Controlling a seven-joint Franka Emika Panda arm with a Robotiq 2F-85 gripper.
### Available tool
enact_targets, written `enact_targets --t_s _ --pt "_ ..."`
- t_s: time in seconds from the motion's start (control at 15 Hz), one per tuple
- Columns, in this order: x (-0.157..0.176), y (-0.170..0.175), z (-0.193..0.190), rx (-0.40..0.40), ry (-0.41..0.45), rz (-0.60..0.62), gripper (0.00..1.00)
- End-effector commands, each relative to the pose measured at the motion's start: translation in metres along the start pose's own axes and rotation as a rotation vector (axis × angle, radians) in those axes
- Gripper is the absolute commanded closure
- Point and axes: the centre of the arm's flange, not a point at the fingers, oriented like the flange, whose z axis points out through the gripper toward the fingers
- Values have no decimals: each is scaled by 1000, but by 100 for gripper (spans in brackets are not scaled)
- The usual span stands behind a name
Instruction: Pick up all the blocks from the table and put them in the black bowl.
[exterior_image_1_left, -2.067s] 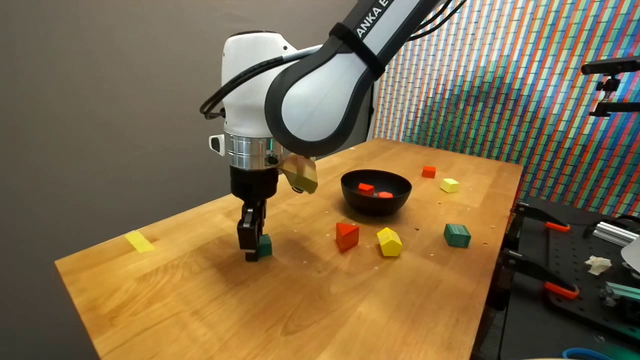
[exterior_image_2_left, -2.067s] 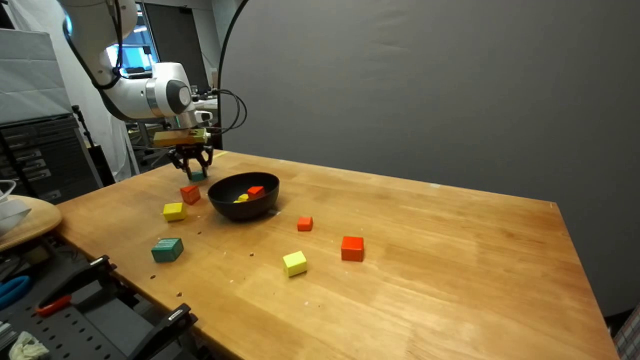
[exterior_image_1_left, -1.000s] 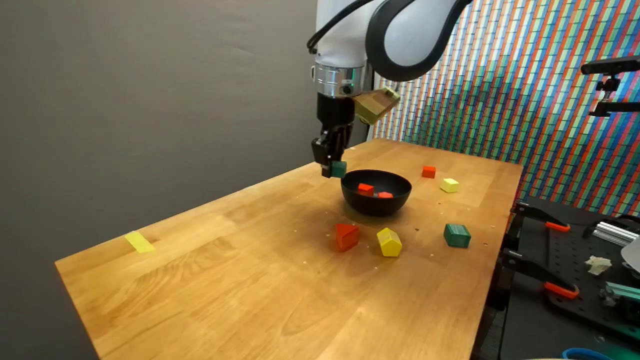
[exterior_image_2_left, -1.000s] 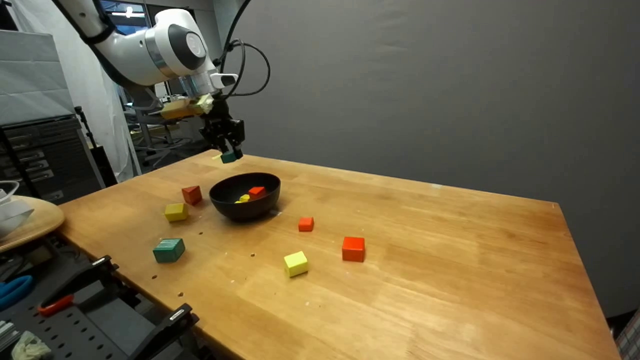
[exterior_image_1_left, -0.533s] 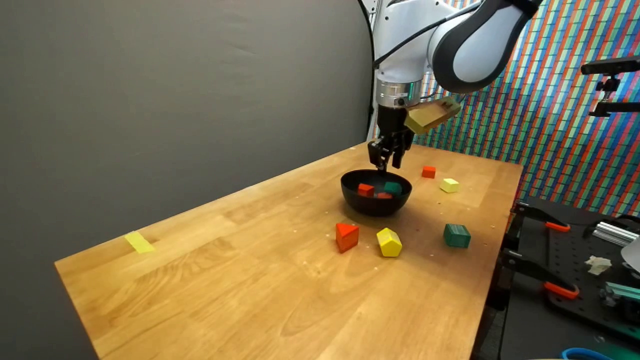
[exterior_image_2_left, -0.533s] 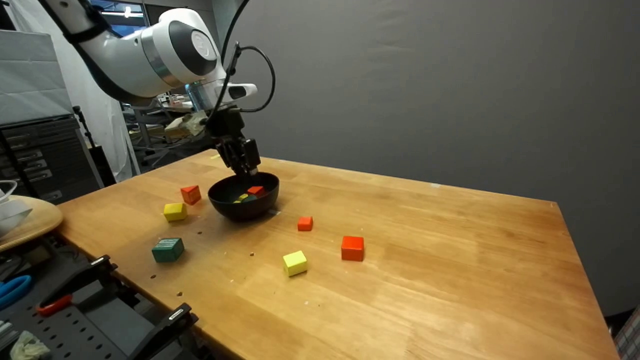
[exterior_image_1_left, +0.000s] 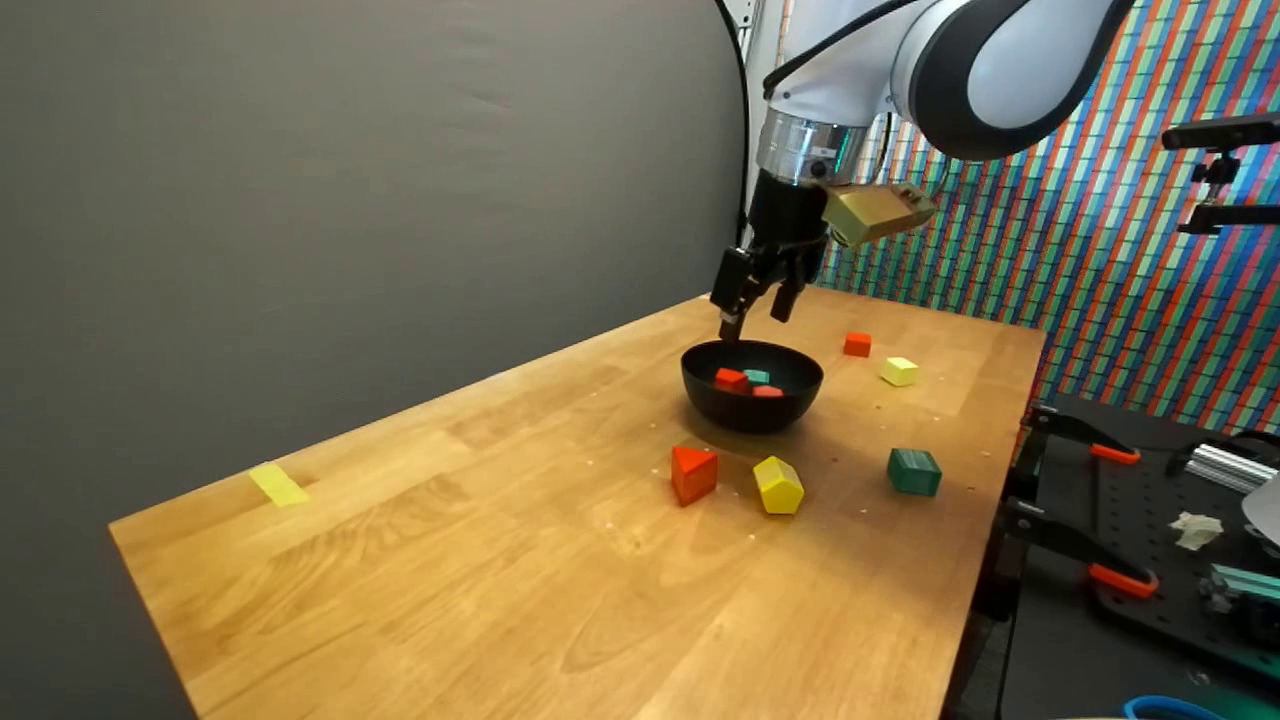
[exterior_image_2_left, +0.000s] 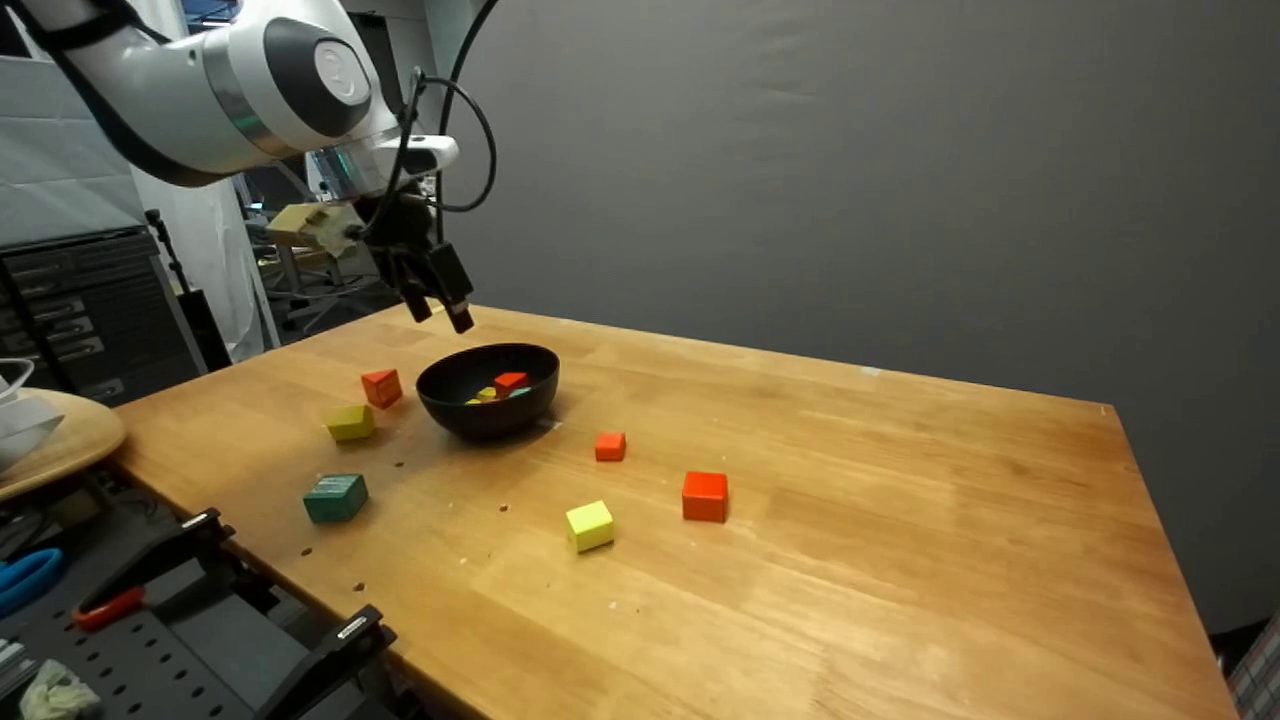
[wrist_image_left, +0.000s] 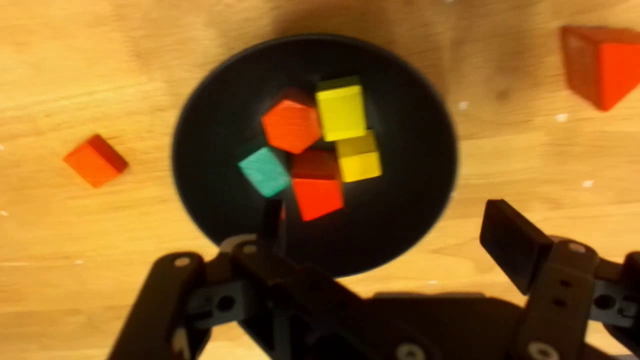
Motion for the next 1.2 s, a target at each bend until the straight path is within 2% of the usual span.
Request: enact_targets --t_s 0.0,0.13,0.2,0.33,0.67,1.13 --pt "-5 -63 -18 128 -31 -153 0" --pt "-7 -97 -9 217 -82 -208 0" --pt "-26 -82 -12 148 -54 -153 0" --pt "-30 -104 -8 190 -77 -191 0" --pt "-23 -110 44 79 -150 -191 0" --pt "-16 -146 78 88 -191 -243 0"
